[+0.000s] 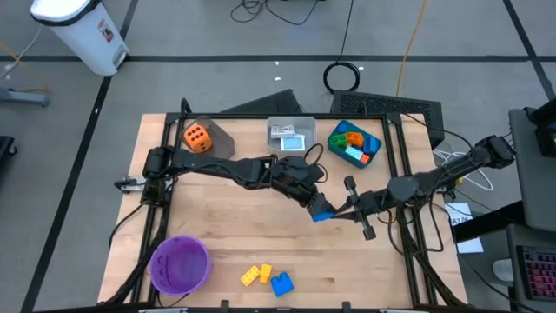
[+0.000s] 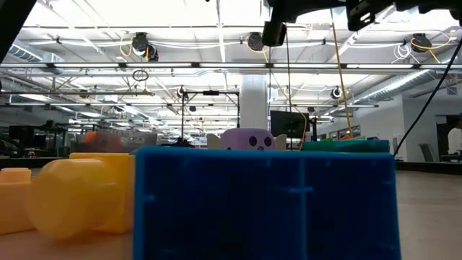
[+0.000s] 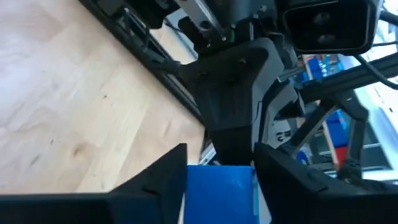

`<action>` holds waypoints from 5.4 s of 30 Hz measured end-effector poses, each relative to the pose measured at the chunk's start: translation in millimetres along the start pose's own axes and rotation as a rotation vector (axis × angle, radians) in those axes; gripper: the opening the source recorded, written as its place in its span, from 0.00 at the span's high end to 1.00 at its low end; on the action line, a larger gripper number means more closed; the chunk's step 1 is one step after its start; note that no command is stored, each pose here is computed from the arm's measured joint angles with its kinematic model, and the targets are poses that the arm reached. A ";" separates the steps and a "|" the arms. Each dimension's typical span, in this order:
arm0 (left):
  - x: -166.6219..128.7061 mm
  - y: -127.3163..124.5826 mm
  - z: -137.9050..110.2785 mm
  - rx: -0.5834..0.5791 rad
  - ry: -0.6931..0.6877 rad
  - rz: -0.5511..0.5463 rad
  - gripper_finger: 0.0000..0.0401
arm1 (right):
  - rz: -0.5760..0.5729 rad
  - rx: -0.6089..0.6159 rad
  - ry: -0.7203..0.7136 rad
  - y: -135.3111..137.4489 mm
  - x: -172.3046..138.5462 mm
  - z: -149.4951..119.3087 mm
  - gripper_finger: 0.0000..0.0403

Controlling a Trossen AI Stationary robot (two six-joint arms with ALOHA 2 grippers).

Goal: Pick & Place Toys
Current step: Put the blue game piece into the blue bin, then put the purple dice into the black bin

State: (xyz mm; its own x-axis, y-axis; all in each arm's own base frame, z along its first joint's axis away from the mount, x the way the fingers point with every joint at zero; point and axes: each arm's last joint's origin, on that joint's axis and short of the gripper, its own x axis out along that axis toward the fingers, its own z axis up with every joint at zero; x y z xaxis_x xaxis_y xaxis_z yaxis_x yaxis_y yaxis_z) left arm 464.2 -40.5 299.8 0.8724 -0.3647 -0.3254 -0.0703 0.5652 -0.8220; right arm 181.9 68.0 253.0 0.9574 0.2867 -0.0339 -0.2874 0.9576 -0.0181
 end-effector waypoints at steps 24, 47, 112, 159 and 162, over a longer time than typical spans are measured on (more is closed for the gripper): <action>-42.2 9.0 86.4 0.151 -0.442 -0.260 0.33 | -0.708 0.076 0.087 -33.9 -66.2 4.1 1.00; -138.2 -66.3 90.2 0.499 -0.531 -0.237 0.36 | -0.941 0.351 0.526 -125.1 -98.2 -46.1 1.00; -211.5 -46.0 13.1 0.405 -0.044 0.662 0.36 | -0.100 0.088 0.889 -204.6 103.6 -2.1 0.22; -64.0 207.3 30.4 -0.021 0.406 0.446 0.36 | -0.303 0.310 0.708 -126.2 6.2 -18.5 0.25; -61.6 211.2 28.2 -0.039 0.419 0.436 0.37 | -0.304 0.310 0.708 -126.3 6.2 -18.5 0.25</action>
State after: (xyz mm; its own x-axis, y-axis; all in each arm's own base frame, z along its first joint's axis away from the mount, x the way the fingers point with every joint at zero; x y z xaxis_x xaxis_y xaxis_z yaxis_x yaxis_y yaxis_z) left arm 409.2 122.3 159.4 0.4952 -0.3700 -0.7861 -0.4031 0.7037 -0.5851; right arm 223.6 -51.7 236.6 0.7188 0.0288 -0.6946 0.1006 0.9843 0.1450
